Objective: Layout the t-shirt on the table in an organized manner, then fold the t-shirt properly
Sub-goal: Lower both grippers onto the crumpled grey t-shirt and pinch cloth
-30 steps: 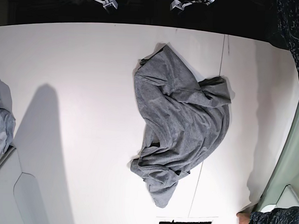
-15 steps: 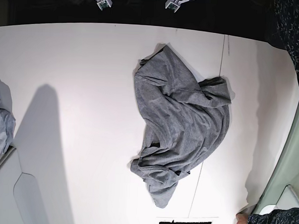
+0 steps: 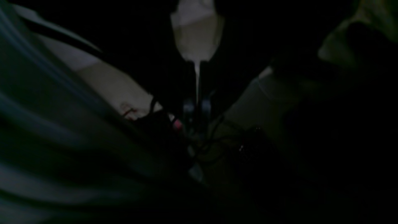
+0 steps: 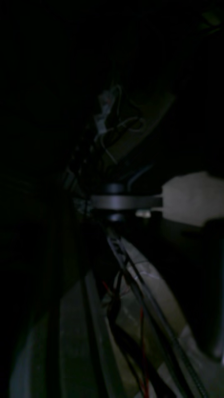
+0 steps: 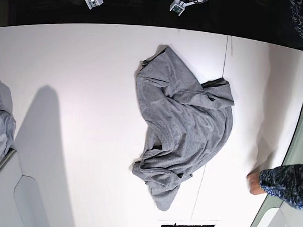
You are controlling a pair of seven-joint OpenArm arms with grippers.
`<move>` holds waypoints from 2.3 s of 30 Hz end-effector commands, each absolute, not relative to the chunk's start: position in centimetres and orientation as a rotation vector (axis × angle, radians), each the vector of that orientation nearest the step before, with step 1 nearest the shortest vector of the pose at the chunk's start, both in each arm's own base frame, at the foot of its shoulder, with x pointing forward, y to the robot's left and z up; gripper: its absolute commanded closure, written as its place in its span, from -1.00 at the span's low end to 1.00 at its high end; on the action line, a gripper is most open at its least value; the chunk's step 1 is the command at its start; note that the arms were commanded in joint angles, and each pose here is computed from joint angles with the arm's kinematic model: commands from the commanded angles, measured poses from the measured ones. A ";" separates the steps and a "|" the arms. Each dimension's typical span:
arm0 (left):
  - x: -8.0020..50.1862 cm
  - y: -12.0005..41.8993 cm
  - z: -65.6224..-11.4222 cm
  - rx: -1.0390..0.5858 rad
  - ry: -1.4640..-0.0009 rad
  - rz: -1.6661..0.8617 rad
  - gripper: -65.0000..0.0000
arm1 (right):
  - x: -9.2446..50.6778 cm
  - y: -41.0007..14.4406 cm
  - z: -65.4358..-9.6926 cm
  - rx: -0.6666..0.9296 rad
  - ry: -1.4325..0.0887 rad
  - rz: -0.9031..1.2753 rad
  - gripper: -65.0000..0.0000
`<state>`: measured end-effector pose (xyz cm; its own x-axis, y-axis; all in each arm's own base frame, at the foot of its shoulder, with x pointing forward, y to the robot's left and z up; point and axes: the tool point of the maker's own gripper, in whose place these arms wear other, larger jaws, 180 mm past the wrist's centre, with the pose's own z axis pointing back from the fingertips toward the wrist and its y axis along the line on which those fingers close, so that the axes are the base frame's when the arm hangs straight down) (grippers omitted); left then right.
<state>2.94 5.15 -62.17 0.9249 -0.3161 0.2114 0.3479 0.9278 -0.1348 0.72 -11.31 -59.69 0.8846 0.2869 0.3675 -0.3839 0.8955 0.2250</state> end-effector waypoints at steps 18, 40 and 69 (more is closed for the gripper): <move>9.8 8.9 -52.1 -0.156 -0.507 -0.161 1.00 | 3.3 -10.5 -47.3 0.405 -0.626 0.474 1.00; 10.2 9.3 -41.0 -0.146 -0.680 -0.268 1.00 | 12.6 -9.7 -39.0 0.467 -0.921 0.362 1.00; 28.9 21.1 -41.2 0.057 -0.885 -0.201 0.30 | 35.6 -0.5 -42.5 0.583 -0.913 0.143 -0.06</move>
